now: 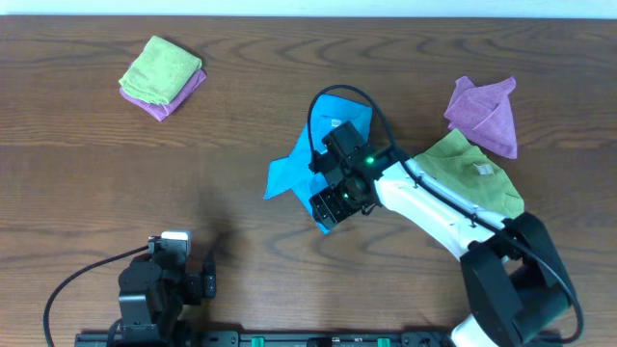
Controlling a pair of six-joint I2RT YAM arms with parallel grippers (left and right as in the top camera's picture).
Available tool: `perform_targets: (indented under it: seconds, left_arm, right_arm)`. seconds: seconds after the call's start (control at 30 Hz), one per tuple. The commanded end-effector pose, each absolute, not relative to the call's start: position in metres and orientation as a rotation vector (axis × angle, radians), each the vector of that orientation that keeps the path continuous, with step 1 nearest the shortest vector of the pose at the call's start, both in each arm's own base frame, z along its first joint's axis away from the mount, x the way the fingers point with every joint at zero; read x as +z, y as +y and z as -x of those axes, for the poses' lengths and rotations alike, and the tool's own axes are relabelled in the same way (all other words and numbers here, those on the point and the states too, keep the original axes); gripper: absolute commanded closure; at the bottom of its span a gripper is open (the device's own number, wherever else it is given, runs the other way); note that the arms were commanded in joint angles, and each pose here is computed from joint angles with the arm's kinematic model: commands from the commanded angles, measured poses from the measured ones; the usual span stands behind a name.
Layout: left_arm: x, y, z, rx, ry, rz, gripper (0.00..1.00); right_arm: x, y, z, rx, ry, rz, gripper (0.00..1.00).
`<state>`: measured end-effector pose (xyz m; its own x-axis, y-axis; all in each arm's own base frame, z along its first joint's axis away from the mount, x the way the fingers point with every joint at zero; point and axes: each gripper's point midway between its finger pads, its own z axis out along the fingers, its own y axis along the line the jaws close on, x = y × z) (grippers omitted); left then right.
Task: Fold the cloth
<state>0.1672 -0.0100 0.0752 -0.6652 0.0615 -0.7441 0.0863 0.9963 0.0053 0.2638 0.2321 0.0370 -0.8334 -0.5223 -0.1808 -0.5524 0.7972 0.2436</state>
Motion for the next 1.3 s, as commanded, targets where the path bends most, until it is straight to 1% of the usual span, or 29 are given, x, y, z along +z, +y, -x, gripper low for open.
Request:
perform_targets:
  seconds: [0.0, 0.27, 0.33, 0.37, 0.43, 0.63, 0.7, 0.8, 1.0, 1.17, 1.27]
  left_arm:
    - [0.064, -0.011, -0.160, -0.031, 2.348, -0.135, 0.05]
    - [0.064, -0.011, -0.160, -0.031, 2.348, -0.135, 0.05]
    - [0.064, -0.011, -0.160, -0.031, 2.348, -0.135, 0.05]
    - [0.064, -0.011, -0.160, -0.031, 2.348, -0.135, 0.05]
    - [0.064, -0.011, -0.160, -0.032, 2.348, -0.136, 0.05]
    - [0.064, -0.011, -0.160, -0.032, 2.348, -0.136, 0.05]
    - [0.064, -0.011, -0.160, -0.031, 2.348, -0.135, 0.05]
    - [0.064, -0.011, -0.160, -0.032, 2.348, -0.136, 0.05]
    - [0.064, -0.011, -0.160, -0.032, 2.348, -0.136, 0.05]
    - [0.064, -0.011, -0.160, -0.032, 2.348, -0.136, 0.05]
    - [0.064, -0.011, -0.160, -0.031, 2.348, -0.135, 0.05]
  right_arm:
    - [0.033, 0.238, -0.259, 0.436, 2.879, 0.887, 0.23]
    - [0.013, 0.244, -0.247, 0.406, 2.926, 0.938, 0.27]
    - [0.012, 0.241, -0.251, 0.362, 2.923, 0.920, 0.30]
    - [0.011, 0.238, -0.254, 0.325, 2.918, 0.911, 0.35]
    - [0.011, 0.235, -0.257, 0.295, 2.916, 0.897, 0.40]
    - [0.011, 0.237, -0.260, 0.293, 2.903, 0.889, 0.64]
    - [0.011, 0.237, -0.260, 0.287, 2.902, 0.887, 0.75]
    - [0.012, 0.231, -0.264, 0.241, 2.915, 0.826, 0.99]
    - [0.030, 0.202, -0.270, 0.097, 2.952, 0.591, 0.99]
    - [0.045, 0.182, -0.265, 0.053, 2.993, 0.444, 0.99]
    - [0.053, 0.157, -0.266, -0.103, 2.993, 0.324, 0.99]
